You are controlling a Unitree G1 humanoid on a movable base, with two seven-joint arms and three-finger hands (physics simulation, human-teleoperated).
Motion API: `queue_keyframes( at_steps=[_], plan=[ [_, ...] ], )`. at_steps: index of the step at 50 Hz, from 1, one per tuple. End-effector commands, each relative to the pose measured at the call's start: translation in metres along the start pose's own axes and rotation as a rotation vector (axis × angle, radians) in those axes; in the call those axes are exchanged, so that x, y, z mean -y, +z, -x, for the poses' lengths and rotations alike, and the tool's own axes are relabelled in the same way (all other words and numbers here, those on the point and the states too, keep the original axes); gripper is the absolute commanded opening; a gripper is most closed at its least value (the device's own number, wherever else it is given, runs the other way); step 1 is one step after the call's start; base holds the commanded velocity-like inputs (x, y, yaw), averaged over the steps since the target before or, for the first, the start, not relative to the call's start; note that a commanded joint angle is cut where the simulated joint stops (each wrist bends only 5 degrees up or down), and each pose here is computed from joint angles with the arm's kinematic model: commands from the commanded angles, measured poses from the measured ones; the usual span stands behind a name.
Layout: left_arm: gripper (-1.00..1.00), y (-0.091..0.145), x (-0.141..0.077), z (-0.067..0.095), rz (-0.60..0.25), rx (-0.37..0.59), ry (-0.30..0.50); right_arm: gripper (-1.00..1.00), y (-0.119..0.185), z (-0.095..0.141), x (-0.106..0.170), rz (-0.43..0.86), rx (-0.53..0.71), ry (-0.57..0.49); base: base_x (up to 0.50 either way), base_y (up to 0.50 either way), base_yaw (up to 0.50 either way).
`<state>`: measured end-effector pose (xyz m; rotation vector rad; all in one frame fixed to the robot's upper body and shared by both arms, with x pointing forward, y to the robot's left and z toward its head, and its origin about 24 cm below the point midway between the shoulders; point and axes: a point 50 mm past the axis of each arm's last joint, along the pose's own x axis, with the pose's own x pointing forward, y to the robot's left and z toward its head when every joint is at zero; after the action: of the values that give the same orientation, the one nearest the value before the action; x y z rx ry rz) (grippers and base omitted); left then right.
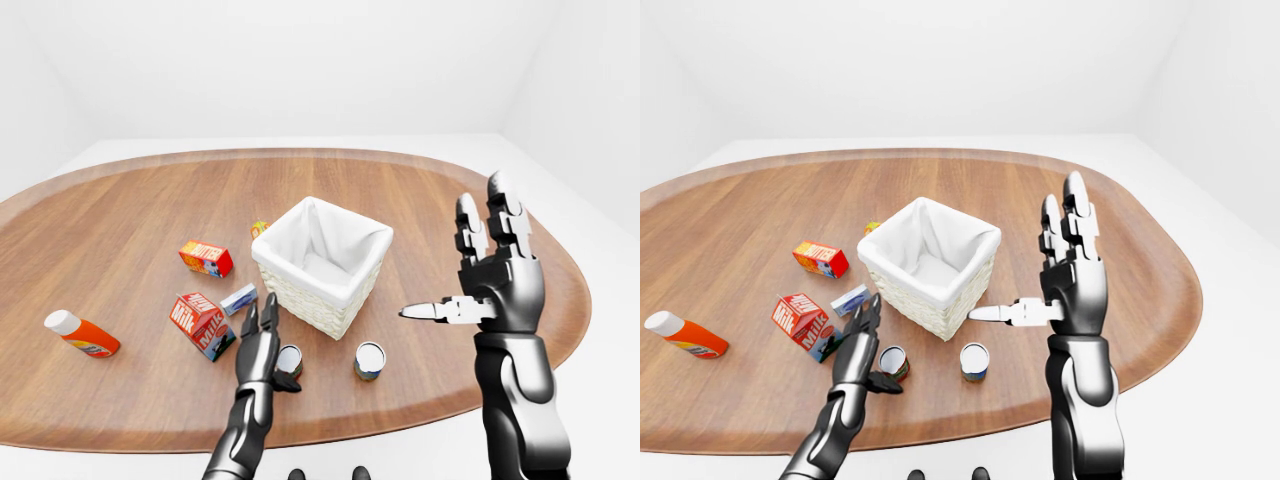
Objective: Pick up the tomato sauce, and put it in the basket.
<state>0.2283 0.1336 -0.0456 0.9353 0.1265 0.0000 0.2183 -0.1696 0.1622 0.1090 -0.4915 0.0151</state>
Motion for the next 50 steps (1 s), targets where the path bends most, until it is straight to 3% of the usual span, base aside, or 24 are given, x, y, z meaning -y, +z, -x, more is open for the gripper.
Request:
queue_keyframes(
  at_steps=[1, 13, 20, 50],
  plan=[
    [1.00, 0.003, 0.003, 0.004, -0.003, 0.014, -0.011, 1.00, 0.003, 0.000, 0.000, -0.003, 0.014, -0.001, 0.00, 0.00, 0.00],
    [1.00, 0.005, 0.003, 0.008, -0.001, 0.024, -0.016, 1.00, 0.005, 0.000, 0.000, -0.004, 0.022, -0.001, 0.00, 0.00, 0.00],
    [1.00, -0.002, 0.010, 0.000, -0.027, -0.008, -0.011, 1.00, 0.003, -0.001, 0.000, -0.004, 0.015, 0.000, 0.00, 0.00, 0.00],
    [1.00, -0.004, 0.014, -0.004, -0.050, -0.021, -0.011, 1.00, 0.008, -0.001, 0.000, -0.008, 0.034, 0.000, 0.00, 0.00, 0.00]
  ],
)
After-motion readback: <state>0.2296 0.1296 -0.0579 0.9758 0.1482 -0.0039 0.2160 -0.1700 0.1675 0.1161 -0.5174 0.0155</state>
